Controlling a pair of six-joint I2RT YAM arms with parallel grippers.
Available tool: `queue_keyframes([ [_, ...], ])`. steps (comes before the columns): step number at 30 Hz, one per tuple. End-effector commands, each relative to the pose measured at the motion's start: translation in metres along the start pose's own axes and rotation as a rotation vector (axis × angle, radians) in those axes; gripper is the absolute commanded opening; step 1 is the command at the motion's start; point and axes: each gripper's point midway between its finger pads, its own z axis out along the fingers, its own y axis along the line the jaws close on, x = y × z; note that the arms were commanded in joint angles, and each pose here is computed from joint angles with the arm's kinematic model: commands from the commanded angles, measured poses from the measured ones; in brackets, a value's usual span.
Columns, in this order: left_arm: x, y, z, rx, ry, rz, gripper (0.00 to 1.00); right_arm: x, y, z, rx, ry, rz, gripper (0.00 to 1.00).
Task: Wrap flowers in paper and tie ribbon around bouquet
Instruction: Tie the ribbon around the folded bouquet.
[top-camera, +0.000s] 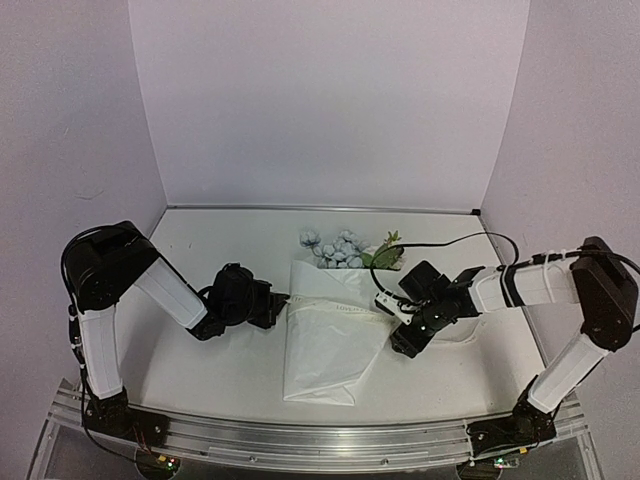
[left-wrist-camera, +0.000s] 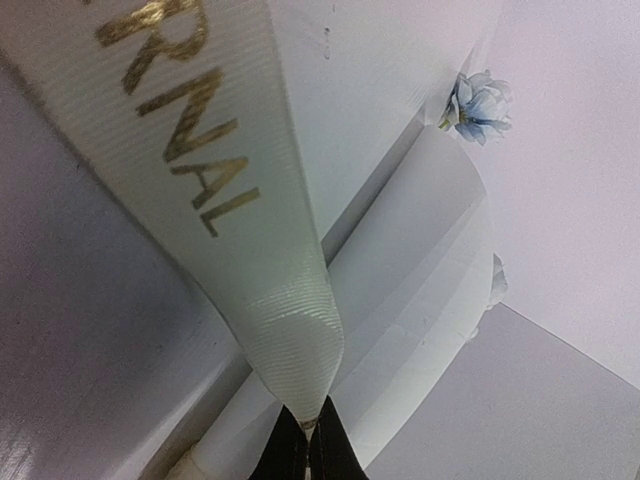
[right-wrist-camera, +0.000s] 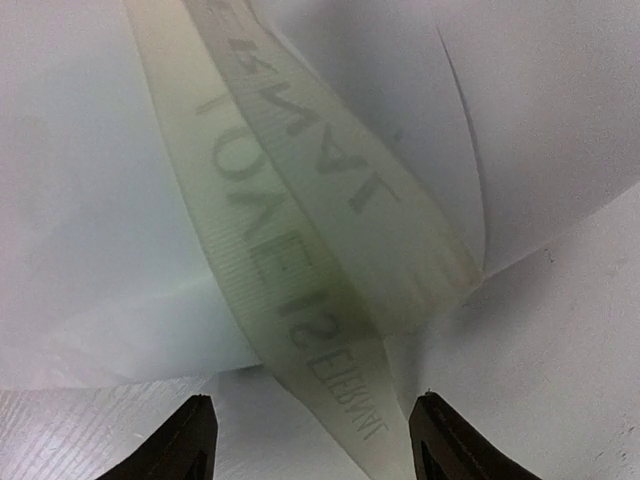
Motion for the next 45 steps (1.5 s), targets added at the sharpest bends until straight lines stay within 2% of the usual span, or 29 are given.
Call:
queue_keyframes([
  [1, 0.010, -0.029, -0.002, 0.055, 0.029, 0.013, 0.00, -0.022, -0.018, 0.004, 0.125, -0.045, -0.016, 0.65],
  [3, 0.010, -0.029, -0.002, 0.055, 0.029, 0.013, 0.00, -0.024, -0.022, 0.008, 0.149, -0.048, -0.008, 0.59],
  [11, 0.008, -0.029, -0.005, 0.050, 0.019, 0.030, 0.00, -0.022, -0.030, 0.003, 0.203, -0.053, 0.061, 0.17],
  [16, 0.004, -0.027, -0.011, 0.032, -0.012, 0.063, 0.00, -0.016, -0.034, -0.007, 0.227, -0.052, 0.093, 0.00],
  [25, -0.007, -0.031, -0.023, 0.003, -0.075, 0.161, 0.00, -0.013, -0.039, -0.020, 0.254, -0.043, 0.148, 0.00],
  [34, -0.022, -0.020, -0.040, -0.115, -0.109, 0.285, 0.00, -0.005, -0.059, -0.044, 0.374, 0.050, 0.281, 0.00],
  [39, -0.062, 0.001, -0.070, -0.201, -0.157, 0.303, 0.00, 0.017, -0.080, -0.051, 0.494, 0.113, 0.377, 0.00],
  [43, -0.106, 0.023, -0.111, -0.275, -0.221, 0.312, 0.00, 0.052, -0.096, -0.055, 0.517, 0.156, 0.576, 0.00],
  [45, -0.132, 0.034, -0.132, -0.298, -0.248, 0.272, 0.00, 0.075, -0.105, -0.059, 0.523, 0.166, 0.694, 0.00],
])
